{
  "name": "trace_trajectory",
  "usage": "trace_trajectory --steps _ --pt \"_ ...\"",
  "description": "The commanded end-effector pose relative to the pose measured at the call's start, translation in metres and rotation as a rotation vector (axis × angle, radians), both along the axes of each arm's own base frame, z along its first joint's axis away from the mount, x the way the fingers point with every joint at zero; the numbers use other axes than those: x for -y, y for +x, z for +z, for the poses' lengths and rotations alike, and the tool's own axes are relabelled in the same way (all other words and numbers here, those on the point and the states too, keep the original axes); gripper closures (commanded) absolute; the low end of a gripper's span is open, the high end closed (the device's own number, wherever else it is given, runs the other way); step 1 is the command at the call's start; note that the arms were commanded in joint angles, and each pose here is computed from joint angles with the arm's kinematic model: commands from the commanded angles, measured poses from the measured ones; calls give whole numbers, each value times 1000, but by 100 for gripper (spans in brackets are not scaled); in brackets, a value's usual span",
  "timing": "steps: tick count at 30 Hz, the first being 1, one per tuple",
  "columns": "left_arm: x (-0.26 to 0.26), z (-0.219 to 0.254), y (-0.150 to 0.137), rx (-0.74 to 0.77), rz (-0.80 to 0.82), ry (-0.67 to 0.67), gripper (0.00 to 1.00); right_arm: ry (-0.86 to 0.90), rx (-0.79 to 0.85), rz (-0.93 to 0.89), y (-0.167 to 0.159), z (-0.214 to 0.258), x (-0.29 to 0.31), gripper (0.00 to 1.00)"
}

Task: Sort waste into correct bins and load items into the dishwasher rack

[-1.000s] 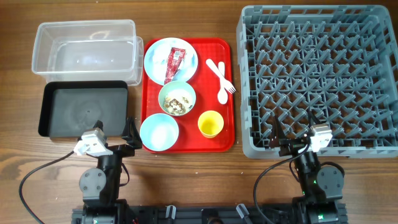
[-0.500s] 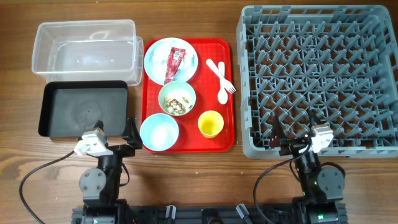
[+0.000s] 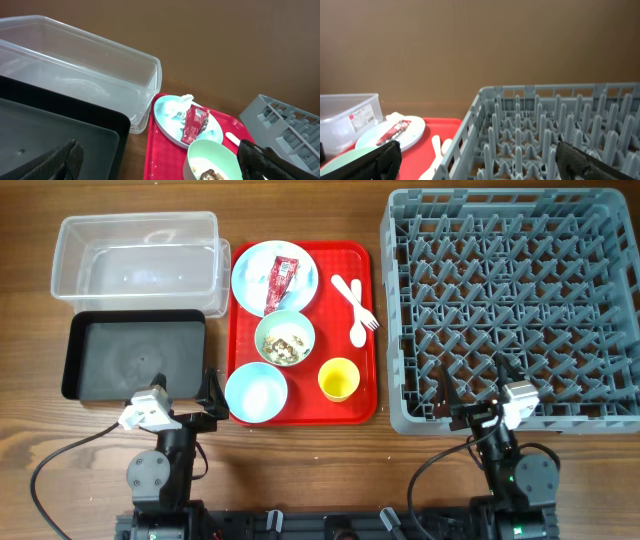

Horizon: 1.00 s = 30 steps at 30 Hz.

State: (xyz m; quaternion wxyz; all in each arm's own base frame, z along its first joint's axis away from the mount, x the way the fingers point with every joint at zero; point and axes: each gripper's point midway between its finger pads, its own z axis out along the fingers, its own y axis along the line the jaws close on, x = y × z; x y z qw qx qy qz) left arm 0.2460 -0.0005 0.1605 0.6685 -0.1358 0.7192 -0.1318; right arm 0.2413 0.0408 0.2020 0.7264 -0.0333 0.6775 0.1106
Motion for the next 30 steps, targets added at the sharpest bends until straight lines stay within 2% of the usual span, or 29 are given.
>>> trace_trajectory --steps 1,6,12,14,18,24,25,30 --pt "4 33 -4 66 -22 17 0 -4 44 22 -5 28 -4 0" --pt "4 59 0 54 -23 17 0 -7 27 22 0 46 -4 0" --pt "11 92 17 -14 -61 17 0 -35 -7 20 15 76 -6 0" --pt "11 106 30 -81 -65 37 0 -38 -45 21 26 87 -7 0" --pt "12 127 58 -205 -97 164 0 -48 -162 26 50 95 -9 0" --pt "25 149 116 -442 -156 171 0 -69 -385 31 81 102 -13 0" --pt "36 149 133 -509 -189 175 0 -73 -443 33 89 108 -13 0" --pt "70 138 171 -667 -272 194 0 -81 -598 57 104 116 -18 0"
